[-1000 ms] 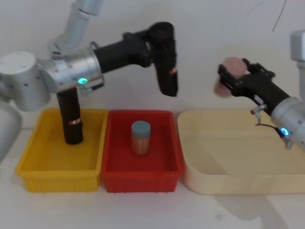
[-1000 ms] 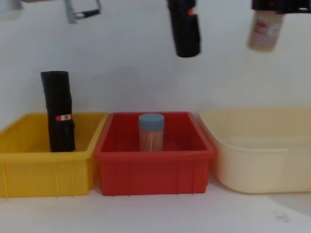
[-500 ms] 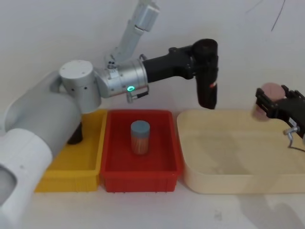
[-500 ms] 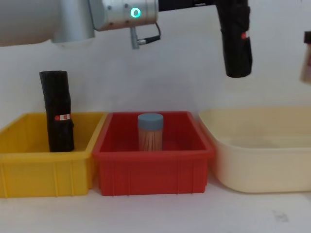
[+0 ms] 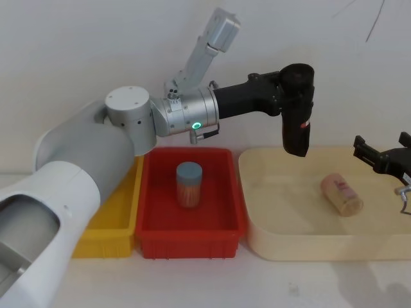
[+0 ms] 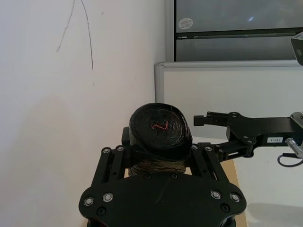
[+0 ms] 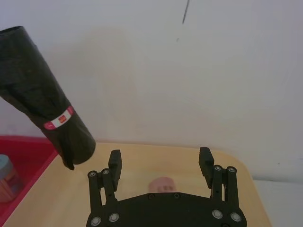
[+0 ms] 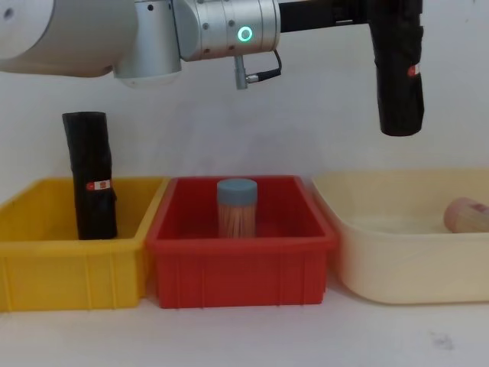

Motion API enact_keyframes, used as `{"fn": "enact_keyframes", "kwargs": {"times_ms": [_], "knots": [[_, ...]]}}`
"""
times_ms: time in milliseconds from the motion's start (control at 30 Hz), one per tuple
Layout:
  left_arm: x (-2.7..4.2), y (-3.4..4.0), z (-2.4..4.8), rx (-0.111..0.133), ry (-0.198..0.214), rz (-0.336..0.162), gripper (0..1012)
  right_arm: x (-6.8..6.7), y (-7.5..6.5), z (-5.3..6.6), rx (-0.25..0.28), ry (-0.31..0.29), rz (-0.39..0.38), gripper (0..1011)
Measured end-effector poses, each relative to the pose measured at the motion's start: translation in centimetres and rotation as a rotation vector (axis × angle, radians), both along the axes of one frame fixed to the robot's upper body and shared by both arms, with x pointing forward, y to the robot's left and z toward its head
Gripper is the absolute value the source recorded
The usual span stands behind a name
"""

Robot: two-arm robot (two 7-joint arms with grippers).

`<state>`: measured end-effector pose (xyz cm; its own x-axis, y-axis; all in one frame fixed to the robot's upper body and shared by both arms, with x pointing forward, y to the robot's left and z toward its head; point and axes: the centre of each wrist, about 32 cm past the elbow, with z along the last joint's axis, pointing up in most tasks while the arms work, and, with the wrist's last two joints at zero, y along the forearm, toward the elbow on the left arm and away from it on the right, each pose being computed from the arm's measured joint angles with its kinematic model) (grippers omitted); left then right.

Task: Pick up the garbage bag with the one hand and transfer it to the other hand.

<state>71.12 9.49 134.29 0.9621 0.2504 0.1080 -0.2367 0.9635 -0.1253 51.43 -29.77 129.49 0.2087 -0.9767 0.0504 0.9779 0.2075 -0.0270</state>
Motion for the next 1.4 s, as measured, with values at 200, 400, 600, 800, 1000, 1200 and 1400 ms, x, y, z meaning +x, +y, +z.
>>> {"fn": "enact_keyframes", "kwargs": {"times_ms": [200, 400, 600, 800, 1000, 1200, 1400], "knots": [[0.02, -0.45, -0.09, 0.005, 0.001, -0.007, 557, -0.1, 0.1, 0.2, -0.003, -0.011, 0.030, 1002], [0.02, -0.69, -0.17, 0.008, 0.002, -0.010, 557, -0.1, 0.4, 0.7, -0.014, -0.035, 0.093, 1002], [0.01, -0.87, -0.22, 0.010, 0.002, -0.013, 557, 0.0, 0.7, 1.3, -0.034, -0.055, 0.170, 1002], [0.01, -0.97, -0.24, 0.012, 0.002, -0.014, 557, 0.4, 1.3, 1.7, -0.067, -0.060, 0.259, 1002], [0.01, -1.03, -0.24, 0.013, 0.002, -0.015, 557, 0.9, 1.8, 1.9, -0.099, -0.052, 0.314, 1002], [0.00, -1.06, -0.28, 0.014, 0.003, -0.016, 557, 1.7, 2.4, 1.8, -0.126, -0.031, 0.327, 1002], [0.00, -1.07, -0.30, 0.014, 0.004, -0.016, 557, 3.0, 3.0, 1.5, -0.145, -0.013, 0.298, 1002]]}}
